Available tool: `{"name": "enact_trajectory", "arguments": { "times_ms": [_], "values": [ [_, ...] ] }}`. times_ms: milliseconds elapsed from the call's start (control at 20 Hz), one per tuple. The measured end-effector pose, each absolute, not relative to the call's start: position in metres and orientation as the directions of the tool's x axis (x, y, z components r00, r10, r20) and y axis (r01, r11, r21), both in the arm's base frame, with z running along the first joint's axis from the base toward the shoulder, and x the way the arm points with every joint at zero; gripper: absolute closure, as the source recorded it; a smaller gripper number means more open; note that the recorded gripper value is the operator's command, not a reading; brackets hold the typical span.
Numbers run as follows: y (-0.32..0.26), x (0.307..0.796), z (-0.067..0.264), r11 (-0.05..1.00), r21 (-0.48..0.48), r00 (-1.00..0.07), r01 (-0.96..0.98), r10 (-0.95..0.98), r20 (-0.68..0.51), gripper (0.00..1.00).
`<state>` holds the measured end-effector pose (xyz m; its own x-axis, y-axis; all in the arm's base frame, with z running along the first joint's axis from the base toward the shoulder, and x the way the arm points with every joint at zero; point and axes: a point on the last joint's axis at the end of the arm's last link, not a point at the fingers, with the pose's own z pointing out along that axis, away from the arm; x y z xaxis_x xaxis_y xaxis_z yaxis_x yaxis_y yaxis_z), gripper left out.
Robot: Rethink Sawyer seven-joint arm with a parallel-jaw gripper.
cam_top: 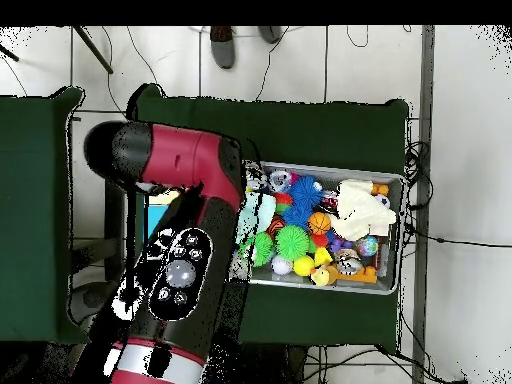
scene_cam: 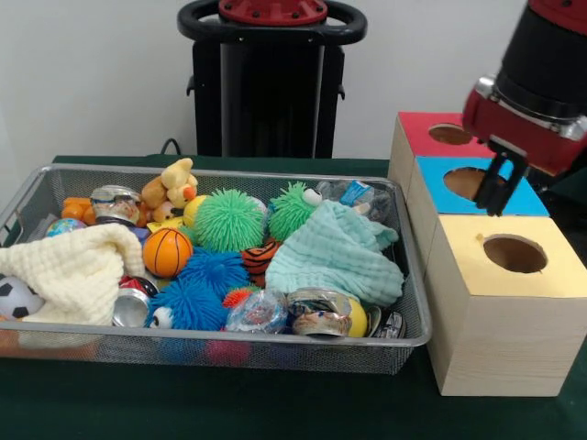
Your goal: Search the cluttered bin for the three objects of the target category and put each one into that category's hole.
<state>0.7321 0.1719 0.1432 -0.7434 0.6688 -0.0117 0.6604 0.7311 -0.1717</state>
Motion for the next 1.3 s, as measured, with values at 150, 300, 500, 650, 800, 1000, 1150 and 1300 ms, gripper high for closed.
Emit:
{"name": "enact_trajectory", "arguments": {
  "times_ms": [150,300,500,650,800,1000,1150,1300],
  "values": [
    [0.134,0.740,0.159,0.704,-0.162,-0.717,0.691,0.696,-0.031,1.00],
    [0.064,0.749,0.179,0.665,-0.125,-0.676,0.736,0.734,-0.074,1.00],
    [-0.012,0.749,0.187,0.643,-0.085,-0.648,0.761,0.748,-0.142,1.00],
    [-0.078,0.745,0.187,0.642,-0.063,-0.639,0.764,0.739,-0.213,1.00],
    [-0.140,0.734,0.177,0.672,-0.073,-0.659,0.737,0.689,-0.301,1.00],
    [-0.185,0.720,0.162,0.722,-0.117,-0.705,0.682,0.608,-0.366,1.00],
    [-0.204,0.706,0.143,0.770,-0.167,-0.762,0.616,0.529,-0.373,1.00],
    [-0.203,0.700,0.135,0.783,-0.182,-0.781,0.595,0.510,-0.360,1.00]
  ]
}}
